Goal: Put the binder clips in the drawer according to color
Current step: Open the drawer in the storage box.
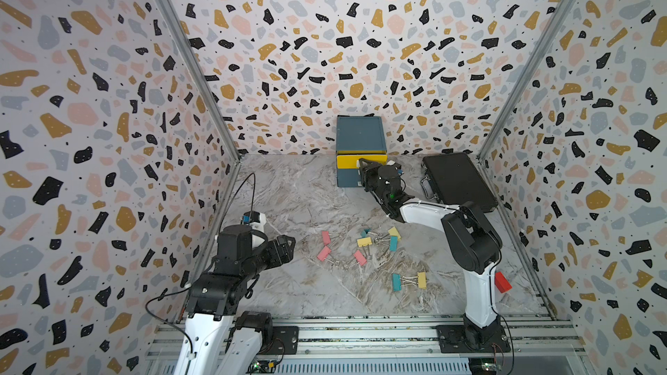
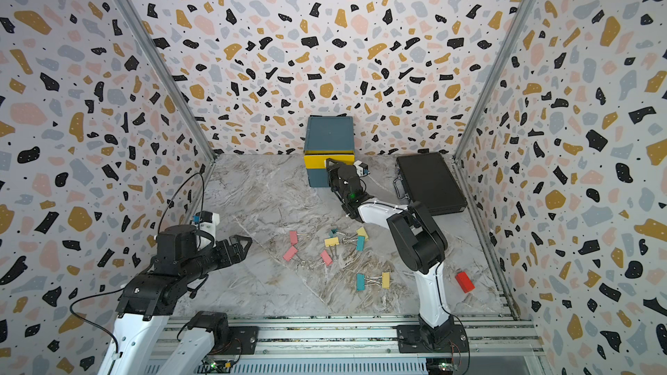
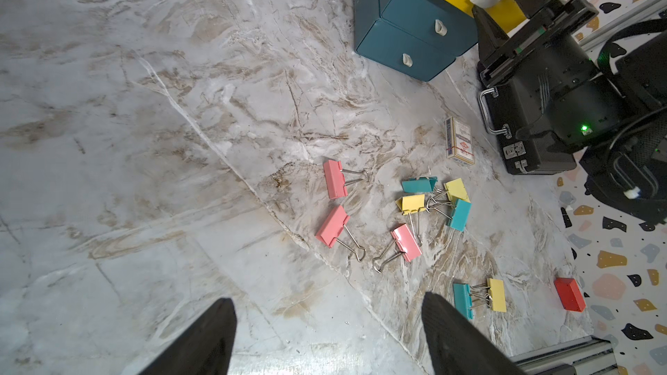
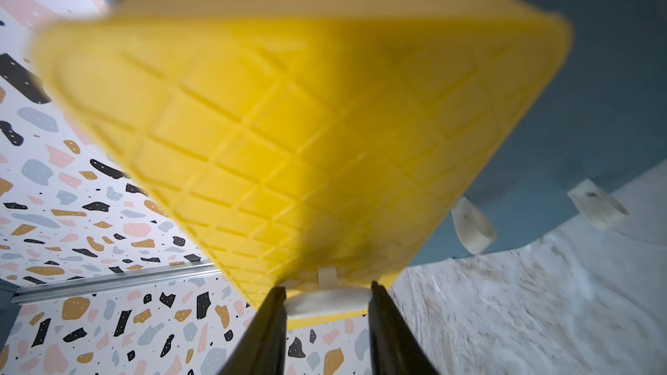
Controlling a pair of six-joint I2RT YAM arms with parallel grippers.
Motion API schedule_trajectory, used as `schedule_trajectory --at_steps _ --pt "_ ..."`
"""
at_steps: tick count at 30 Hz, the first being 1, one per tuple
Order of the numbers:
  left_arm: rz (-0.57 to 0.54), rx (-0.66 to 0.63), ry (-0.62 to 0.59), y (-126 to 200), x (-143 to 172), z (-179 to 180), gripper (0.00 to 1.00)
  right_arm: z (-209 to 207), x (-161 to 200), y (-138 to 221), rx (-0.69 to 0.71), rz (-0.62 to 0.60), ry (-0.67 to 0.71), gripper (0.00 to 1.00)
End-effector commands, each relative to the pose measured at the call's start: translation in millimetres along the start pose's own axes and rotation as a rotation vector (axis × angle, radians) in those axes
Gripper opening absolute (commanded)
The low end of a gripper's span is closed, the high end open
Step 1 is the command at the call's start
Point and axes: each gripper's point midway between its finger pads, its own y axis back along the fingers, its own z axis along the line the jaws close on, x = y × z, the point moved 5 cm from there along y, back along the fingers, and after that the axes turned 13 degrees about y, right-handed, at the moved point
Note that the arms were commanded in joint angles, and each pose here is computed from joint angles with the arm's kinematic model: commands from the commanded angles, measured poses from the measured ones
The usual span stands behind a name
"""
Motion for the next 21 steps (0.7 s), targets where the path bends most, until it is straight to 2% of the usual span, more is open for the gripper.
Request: schedule_trajectory --at_steps 1,10,17,19,21 --pt "-0.025 0.014 -0.01 -1.8 -4.4 -1.2 0.84 12.2 13.6 26.0 0.006 -0.004 0.009 0.21" --pt "-0.029 0.013 -0.009 -1.1 -4.8 -0.7 0.84 2.2 34.1 74.5 0.08 0.027 0.027 0.19" --pt "-0.03 0.01 -0.009 -1.3 -5.2 -0.4 0.84 -1.7 34.9 86.5 0.1 0.03 0.021 0.21" --pt "-0.027 0.008 -0.008 -1.8 -5.1 -0.3 0.84 -1.7 35.4 84.6 0.095 0.031 0.013 0.28" --pt "-0.025 0.006 -0.008 -2.3 -5.1 0.1 0.84 -4.2 36.2 84.0 0.099 0.031 0.006 0.43"
